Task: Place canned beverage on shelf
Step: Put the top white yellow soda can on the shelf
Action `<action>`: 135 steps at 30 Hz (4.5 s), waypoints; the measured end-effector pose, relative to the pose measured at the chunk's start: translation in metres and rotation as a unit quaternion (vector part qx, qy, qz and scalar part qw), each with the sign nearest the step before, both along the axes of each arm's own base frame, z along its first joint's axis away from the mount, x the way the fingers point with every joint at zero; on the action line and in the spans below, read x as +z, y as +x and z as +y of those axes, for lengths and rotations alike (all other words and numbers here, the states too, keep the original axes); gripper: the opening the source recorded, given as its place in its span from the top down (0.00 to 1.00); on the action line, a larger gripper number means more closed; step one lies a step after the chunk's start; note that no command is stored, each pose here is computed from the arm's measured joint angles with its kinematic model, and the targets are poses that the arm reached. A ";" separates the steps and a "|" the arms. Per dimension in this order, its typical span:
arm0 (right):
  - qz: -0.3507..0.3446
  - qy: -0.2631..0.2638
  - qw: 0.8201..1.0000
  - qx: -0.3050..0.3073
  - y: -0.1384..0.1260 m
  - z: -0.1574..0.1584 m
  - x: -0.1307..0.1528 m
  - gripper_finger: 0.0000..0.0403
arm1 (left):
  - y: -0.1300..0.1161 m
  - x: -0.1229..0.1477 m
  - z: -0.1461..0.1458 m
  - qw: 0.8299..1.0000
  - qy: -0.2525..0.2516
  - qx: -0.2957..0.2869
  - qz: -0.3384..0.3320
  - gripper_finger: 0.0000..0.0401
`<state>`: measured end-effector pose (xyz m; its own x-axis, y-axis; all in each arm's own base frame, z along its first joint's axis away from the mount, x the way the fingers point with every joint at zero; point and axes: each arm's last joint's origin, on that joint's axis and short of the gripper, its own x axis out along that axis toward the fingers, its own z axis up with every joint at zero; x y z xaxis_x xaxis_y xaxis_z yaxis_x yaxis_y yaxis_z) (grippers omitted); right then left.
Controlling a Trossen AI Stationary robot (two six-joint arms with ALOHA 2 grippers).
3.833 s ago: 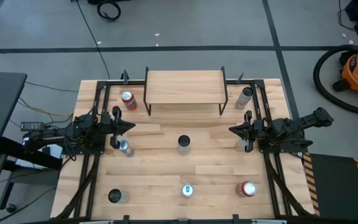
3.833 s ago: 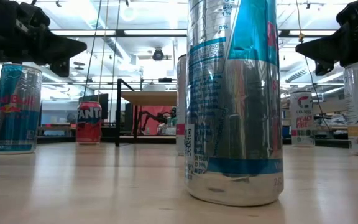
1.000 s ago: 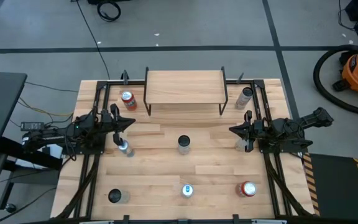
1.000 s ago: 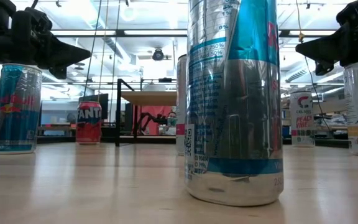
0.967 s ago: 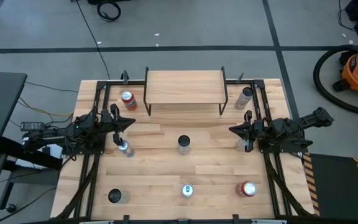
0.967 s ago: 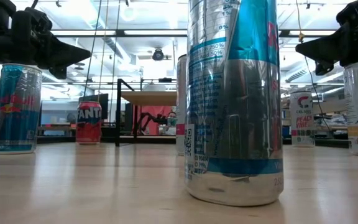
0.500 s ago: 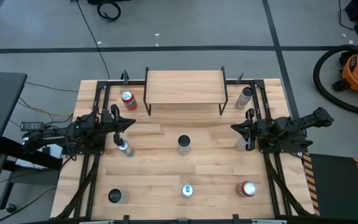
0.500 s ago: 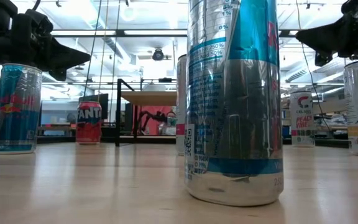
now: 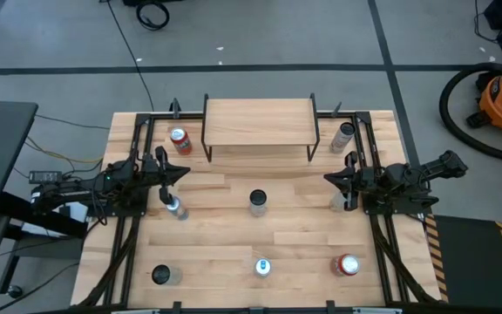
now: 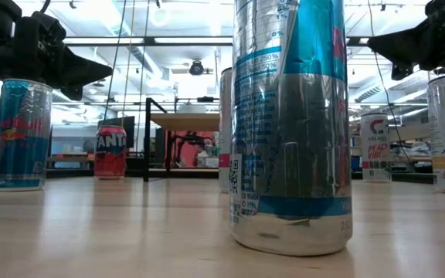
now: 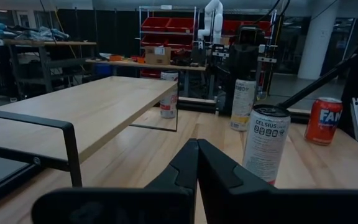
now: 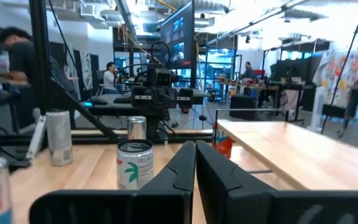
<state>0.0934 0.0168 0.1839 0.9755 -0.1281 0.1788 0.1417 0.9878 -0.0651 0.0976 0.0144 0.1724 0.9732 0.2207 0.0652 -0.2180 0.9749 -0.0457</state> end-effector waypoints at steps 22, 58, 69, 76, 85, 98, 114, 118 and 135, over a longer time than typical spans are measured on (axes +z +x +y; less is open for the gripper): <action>0.004 -0.011 0.999 -0.037 0.000 -0.002 0.000 0.60 | 0.000 0.000 0.000 1.000 -0.006 0.005 -0.001 0.97; -0.090 0.026 0.995 -0.038 -0.006 -0.004 0.018 0.55 | 0.000 -0.002 0.000 1.000 -0.023 0.004 0.007 0.97; -0.092 0.038 0.992 -0.072 -0.006 -0.006 0.018 0.55 | 0.000 -0.004 0.000 1.000 -0.024 0.004 0.015 0.97; -0.094 0.041 0.992 -0.079 -0.007 -0.006 0.019 0.55 | 0.000 -0.004 0.000 1.000 -0.024 0.004 0.014 0.97; -0.104 0.056 0.992 -0.033 -0.006 -0.004 0.019 0.54 | 0.000 -0.004 0.000 1.000 -0.002 0.005 0.018 0.97; -0.100 0.071 0.992 -0.013 -0.006 -0.003 0.018 0.31 | 0.000 -0.004 0.000 1.000 0.012 0.006 0.022 0.97; -0.089 0.075 0.993 -0.012 -0.005 -0.003 0.016 0.04 | 0.000 -0.004 0.000 1.000 0.007 0.006 0.020 0.97; -0.099 0.077 0.992 -0.013 -0.005 -0.003 0.018 0.05 | 0.000 -0.004 0.000 1.000 -0.003 0.006 0.018 0.97; -0.141 0.136 0.981 -0.010 -0.008 -0.005 0.024 0.05 | 0.000 -0.004 0.000 1.000 -0.004 0.006 0.018 0.97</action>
